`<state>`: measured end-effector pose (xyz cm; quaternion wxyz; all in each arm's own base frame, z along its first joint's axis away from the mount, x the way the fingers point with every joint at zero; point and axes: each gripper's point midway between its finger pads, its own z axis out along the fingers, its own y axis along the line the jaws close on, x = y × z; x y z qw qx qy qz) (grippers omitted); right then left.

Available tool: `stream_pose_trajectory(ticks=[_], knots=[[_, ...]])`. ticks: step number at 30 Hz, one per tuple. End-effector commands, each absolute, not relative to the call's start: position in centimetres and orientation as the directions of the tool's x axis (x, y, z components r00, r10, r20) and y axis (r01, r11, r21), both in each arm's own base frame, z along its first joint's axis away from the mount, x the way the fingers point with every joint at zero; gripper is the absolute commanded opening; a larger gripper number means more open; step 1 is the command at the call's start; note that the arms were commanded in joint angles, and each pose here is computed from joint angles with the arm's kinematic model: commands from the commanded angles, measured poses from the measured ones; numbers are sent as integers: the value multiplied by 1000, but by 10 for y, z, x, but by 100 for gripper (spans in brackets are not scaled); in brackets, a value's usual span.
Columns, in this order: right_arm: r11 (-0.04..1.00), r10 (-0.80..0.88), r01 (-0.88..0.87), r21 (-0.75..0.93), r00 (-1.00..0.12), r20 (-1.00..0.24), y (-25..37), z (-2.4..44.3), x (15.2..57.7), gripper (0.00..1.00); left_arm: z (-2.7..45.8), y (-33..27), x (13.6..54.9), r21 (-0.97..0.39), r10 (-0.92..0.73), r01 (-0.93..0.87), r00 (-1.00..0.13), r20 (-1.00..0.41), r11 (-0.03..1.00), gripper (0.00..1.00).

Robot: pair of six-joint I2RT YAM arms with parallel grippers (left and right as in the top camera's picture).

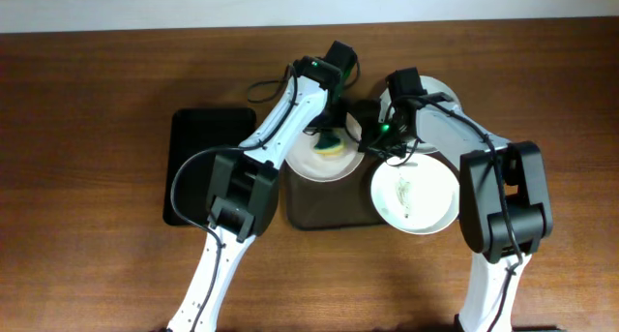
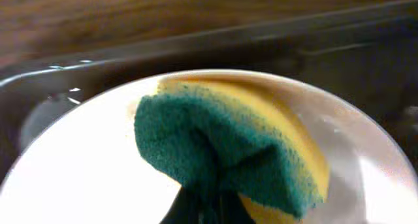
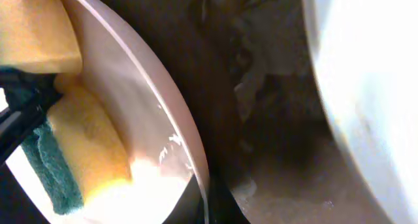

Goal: Clean dirty plates on tray and stack at the side
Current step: 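Scrub the held plate with the sponge in the left gripper, then carry the plate right with the right gripper and set it on the table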

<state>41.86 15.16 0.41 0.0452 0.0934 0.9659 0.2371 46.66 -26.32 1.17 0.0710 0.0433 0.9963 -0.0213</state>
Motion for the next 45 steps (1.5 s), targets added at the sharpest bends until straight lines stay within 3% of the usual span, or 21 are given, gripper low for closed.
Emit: stream_pose_trajectory(ticks=[1,2,3,5,9,12,14,19,22,24,27,30,33,36,39,41,45], knots=[[883,185,161,441,-983,-12,146,-10,410,4,-15,-217,452,-51,140,138,-990,31,989,0],[876,179,153,458,-984,-14,147,-8,411,4,-11,-230,445,-211,219,201,-974,63,956,0],[863,190,160,480,-982,-15,144,-6,415,4,7,-245,432,-494,376,307,-926,44,813,0],[859,203,172,483,-979,-14,139,-6,417,4,17,-239,423,-584,463,368,-886,16,724,0],[857,203,168,487,-979,-20,139,-6,418,4,25,-266,406,-638,508,386,-861,10,666,0],[857,203,168,486,-979,-20,139,-6,418,4,21,-305,394,-614,477,353,-878,44,706,0],[858,203,168,486,-979,-20,139,-6,418,4,16,-317,409,-580,403,317,-915,22,750,0],[858,203,170,485,-979,-16,139,-6,417,4,-8,-245,494,-264,-23,0,-996,-86,964,0],[859,204,171,482,-979,-16,139,-6,417,4,-3,-202,501,-110,-98,-86,-989,-107,990,0],[862,205,177,474,-979,-6,137,-7,415,4,19,-199,483,-93,-30,-26,-999,-45,995,0],[859,203,182,479,-979,8,138,-7,412,4,61,-205,466,-194,147,145,-989,-8,970,0],[852,147,116,510,-989,-21,145,7,417,4,125,-186,494,-225,90,130,-979,-181,966,0],[875,108,69,478,-993,-55,141,36,428,4,151,-162,505,-236,38,98,-968,-249,967,0],[978,69,42,206,-990,-122,112,82,434,4,152,-133,518,-241,-23,42,-965,-262,970,0],[992,85,104,-78,-972,-219,102,116,421,4,154,-118,527,-244,-53,19,-956,-287,970,0],[960,64,140,-242,-952,-300,107,136,409,4,156,-116,531,-243,-58,18,-951,-302,970,0],[807,-169,135,-574,-880,-444,132,178,386,4,156,-116,532,-243,-58,19,-951,-304,970,0]])
